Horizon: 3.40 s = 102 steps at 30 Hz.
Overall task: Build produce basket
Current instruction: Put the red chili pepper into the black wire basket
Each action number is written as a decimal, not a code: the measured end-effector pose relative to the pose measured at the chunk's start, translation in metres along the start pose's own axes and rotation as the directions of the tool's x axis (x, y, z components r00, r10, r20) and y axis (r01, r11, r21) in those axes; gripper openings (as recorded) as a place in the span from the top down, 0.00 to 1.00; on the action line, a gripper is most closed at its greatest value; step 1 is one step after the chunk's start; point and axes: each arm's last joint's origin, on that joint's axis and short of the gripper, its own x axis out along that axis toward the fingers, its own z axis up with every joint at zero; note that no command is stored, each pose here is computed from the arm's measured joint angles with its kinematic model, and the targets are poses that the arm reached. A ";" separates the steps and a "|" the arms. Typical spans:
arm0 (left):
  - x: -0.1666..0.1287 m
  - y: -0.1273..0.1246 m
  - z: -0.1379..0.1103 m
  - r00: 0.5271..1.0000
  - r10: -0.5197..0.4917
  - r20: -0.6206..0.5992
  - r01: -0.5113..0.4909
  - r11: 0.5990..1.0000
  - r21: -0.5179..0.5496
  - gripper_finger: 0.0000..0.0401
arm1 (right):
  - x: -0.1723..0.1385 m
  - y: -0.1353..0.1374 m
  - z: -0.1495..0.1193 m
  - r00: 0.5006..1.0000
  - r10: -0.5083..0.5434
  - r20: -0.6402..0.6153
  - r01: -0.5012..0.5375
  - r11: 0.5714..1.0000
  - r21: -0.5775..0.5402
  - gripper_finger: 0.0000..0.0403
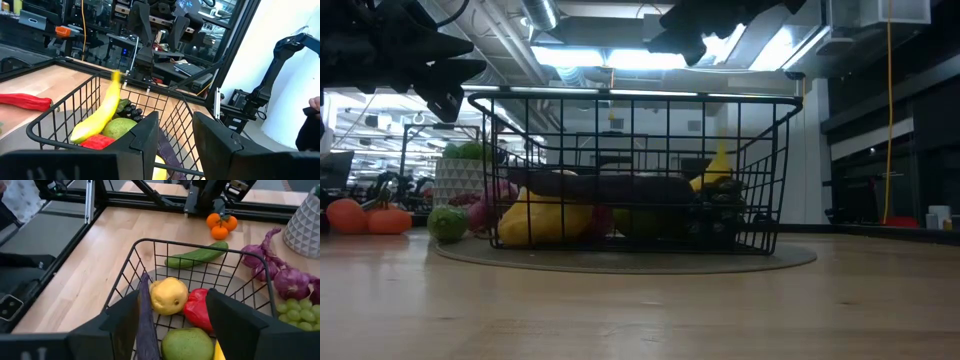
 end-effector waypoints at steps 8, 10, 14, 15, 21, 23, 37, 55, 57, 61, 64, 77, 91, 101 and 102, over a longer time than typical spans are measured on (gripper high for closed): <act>0.000 0.000 0.000 1.000 0.000 0.000 0.000 1.000 0.000 0.71 | 0.000 0.000 0.001 1.000 0.001 0.009 -0.001 0.999 -0.035 0.44; 0.000 0.000 0.000 1.000 0.000 0.000 0.000 1.000 0.000 0.71 | 0.000 0.000 0.003 1.000 -0.001 0.027 0.002 0.999 -0.041 0.44; 0.000 0.000 0.000 1.000 0.000 0.000 0.000 1.000 0.000 0.71 | 0.000 0.000 0.005 0.999 -0.003 0.045 0.005 0.999 -0.045 0.44; 0.000 0.000 0.000 1.000 0.000 0.000 0.000 1.000 0.000 0.71 | 0.000 0.000 0.005 0.999 -0.003 0.045 0.005 0.999 -0.045 0.44; 0.000 0.000 0.000 1.000 0.000 0.000 0.000 1.000 0.000 0.71 | 0.000 -0.002 0.007 0.996 -0.055 0.066 0.059 0.997 -0.051 0.44; 0.000 0.000 0.000 1.000 0.000 0.000 0.000 1.000 0.000 0.71 | -0.001 -0.004 0.008 0.991 -0.116 0.068 0.120 0.992 -0.049 0.44; 0.000 0.000 0.000 1.000 0.000 0.000 0.000 1.000 0.000 0.71 | -0.020 -0.041 0.000 0.532 -0.843 -0.075 0.844 0.535 -0.031 0.44; 0.000 0.000 0.000 1.000 0.000 -0.001 0.000 1.000 0.000 0.71 | -0.043 -0.140 -0.067 0.696 -0.608 -0.382 0.715 0.539 0.444 0.44; 0.000 0.000 0.000 1.000 0.000 -0.001 0.000 1.000 0.000 0.71 | -0.034 -0.147 -0.077 0.720 -0.565 -0.403 0.693 0.553 0.463 0.44; 0.000 0.000 0.000 1.000 0.000 0.000 0.000 1.000 0.000 0.71 | -0.016 -0.163 -0.096 0.713 -0.538 -0.449 0.699 0.499 0.512 0.44; 0.000 0.000 0.000 1.000 0.000 0.000 0.000 1.000 0.000 0.71 | -0.007 -0.174 -0.109 0.694 -0.545 -0.471 0.714 0.437 0.547 0.44; 0.000 0.000 0.000 1.000 0.000 0.000 0.000 1.000 0.000 0.71 | 0.017 -0.180 -0.129 0.677 -0.526 -0.515 0.730 0.388 0.563 0.44; 0.000 0.000 0.000 1.000 0.000 0.000 0.000 1.000 0.000 0.71 | 0.042 -0.174 -0.144 0.629 -0.523 -0.575 0.777 0.390 0.495 0.44; 0.000 0.000 0.000 1.000 0.000 0.000 0.000 1.000 0.000 0.71 | 0.046 -0.179 -0.159 0.617 -0.489 -0.617 0.787 0.402 0.469 0.44; 0.000 0.000 0.000 1.000 0.000 0.000 0.000 1.000 0.000 0.71 | 0.046 -0.179 -0.159 0.617 -0.489 -0.617 0.787 0.413 0.459 0.44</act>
